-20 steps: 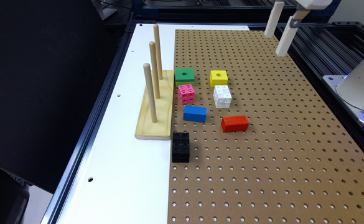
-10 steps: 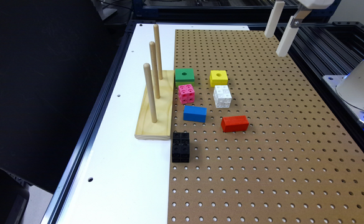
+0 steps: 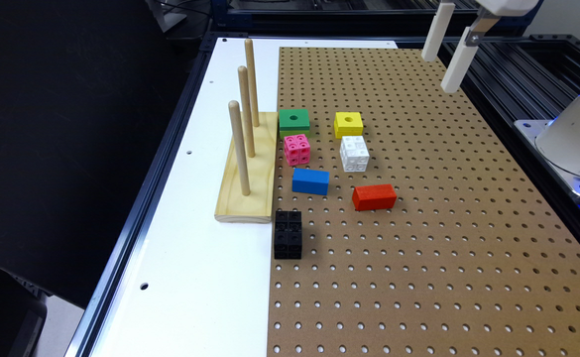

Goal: Pick up narrow blue stick.

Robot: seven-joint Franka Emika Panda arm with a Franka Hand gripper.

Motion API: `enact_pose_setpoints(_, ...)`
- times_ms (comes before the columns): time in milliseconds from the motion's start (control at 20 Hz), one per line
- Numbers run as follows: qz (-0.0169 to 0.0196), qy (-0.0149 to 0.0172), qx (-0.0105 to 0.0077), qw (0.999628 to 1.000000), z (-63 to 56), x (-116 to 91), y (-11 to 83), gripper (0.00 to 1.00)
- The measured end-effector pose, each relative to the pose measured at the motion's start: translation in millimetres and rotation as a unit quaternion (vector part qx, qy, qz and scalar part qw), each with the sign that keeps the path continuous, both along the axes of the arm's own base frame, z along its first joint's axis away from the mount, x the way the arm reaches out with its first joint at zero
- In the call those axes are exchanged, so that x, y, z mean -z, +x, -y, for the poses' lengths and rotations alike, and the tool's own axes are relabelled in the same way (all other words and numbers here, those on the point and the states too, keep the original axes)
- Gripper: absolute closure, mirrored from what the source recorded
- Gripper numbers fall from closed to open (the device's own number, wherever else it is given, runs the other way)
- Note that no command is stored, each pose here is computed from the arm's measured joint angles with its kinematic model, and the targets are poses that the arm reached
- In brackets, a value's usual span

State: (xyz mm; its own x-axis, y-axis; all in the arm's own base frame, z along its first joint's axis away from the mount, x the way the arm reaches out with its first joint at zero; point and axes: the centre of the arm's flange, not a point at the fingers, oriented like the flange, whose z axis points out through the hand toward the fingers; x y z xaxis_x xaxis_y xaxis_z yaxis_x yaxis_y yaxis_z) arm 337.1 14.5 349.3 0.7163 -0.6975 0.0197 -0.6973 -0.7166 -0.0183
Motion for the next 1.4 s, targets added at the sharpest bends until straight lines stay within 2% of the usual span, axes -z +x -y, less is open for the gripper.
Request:
enact_pose_setpoints(150,0.0052,-0.0001,-0.0006,0.999986,-0.5,-2,1.8,0.0)
enact_pose_setpoints(300,0.0102,-0.0002,-0.0013,0.999947,-1.4,-2,5.2,0.0)
enact_pose_setpoints(350,0.0125,0.0001,-0.0017,0.99992,-2.3,-2,7.4,0.0)
enact_pose_setpoints(450,0.015,0.0009,-0.0028,0.999884,-5.7,-2,12.6,0.0)
enact_pose_setpoints(550,0.0159,0.0017,-0.0031,0.999867,-10.3,-1,19.4,0.0)
enact_pose_setpoints(700,0.0137,0.0014,-0.003,0.999901,-18.0,-1,31.6,0.0)
enact_pose_setpoints(900,0.0086,0.0007,-0.0025,0.99996,-23.1,1,43.2,0.0)
enact_pose_setpoints(1000,0.0096,0.003,-0.003,0.999944,-34.3,0,48.8,0.0)
enact_pose_setpoints(1150,0.0086,0.0008,-0.0023,0.99996,-55.5,0,57.4,0.0)
enact_pose_setpoints(1250,0.0068,0.0007,-0.0022,0.999974,-58.3,1,61.3,0.0)
enact_pose_setpoints(1400,0.0044,0.0012,-0.0011,0.999989,-58.0,3,64.9,0.0)
